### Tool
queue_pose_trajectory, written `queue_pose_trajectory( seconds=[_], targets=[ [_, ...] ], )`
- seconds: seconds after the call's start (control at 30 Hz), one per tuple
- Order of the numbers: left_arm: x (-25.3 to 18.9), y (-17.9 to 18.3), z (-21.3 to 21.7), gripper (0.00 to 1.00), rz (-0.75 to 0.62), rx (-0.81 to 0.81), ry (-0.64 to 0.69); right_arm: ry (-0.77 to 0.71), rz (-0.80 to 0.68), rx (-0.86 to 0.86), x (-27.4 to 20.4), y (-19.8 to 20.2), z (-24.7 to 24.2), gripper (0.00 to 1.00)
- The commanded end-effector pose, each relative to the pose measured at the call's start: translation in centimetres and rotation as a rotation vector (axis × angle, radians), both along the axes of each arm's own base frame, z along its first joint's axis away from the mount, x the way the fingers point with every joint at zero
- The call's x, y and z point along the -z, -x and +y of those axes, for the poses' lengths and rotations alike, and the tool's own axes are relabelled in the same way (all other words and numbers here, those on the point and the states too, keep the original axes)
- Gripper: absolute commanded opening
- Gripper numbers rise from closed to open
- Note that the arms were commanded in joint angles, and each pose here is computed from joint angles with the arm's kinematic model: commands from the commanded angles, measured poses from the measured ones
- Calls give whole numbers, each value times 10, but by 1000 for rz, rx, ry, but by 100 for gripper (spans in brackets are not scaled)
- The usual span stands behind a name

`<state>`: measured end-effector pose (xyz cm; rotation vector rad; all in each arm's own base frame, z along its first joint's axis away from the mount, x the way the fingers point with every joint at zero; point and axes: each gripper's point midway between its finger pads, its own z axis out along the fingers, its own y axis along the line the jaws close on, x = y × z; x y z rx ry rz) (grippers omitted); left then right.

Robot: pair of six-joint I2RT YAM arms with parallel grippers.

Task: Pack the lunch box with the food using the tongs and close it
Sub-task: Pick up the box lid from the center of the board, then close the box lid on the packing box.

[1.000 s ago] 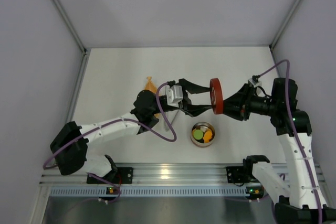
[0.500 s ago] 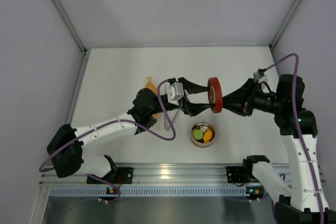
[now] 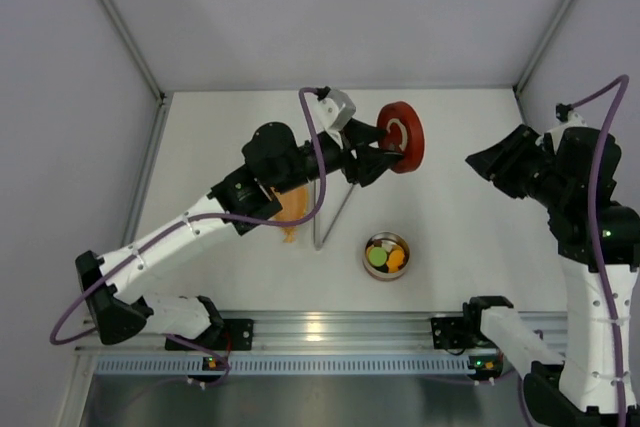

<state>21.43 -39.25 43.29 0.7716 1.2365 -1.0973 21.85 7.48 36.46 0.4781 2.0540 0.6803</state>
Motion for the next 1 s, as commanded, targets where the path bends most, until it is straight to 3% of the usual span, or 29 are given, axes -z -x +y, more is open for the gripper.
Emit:
queue_pose_trajectory(
  seconds=[0.0,0.07,0.2,0.43,0.63,0.97],
  targets=[
    [49,-12,18,0,286,-141,-216,148,-30,170,0,1,-39,43],
    [68,-17,18,0,388,-183,-303,149,-17,163,14,0,-38,43],
    [157,-12,35,0,557,-247,-655,119,-3,118,37,-11,-29,42],
    [237,-13,48,0,630,-311,-966,163,13,175,60,1,-42,41],
    [282,10,47,0,593,-292,-1156,179,12,194,69,18,-46,41],
    [318,35,23,0,556,-232,-1247,169,31,173,89,27,-42,40]
  ],
)
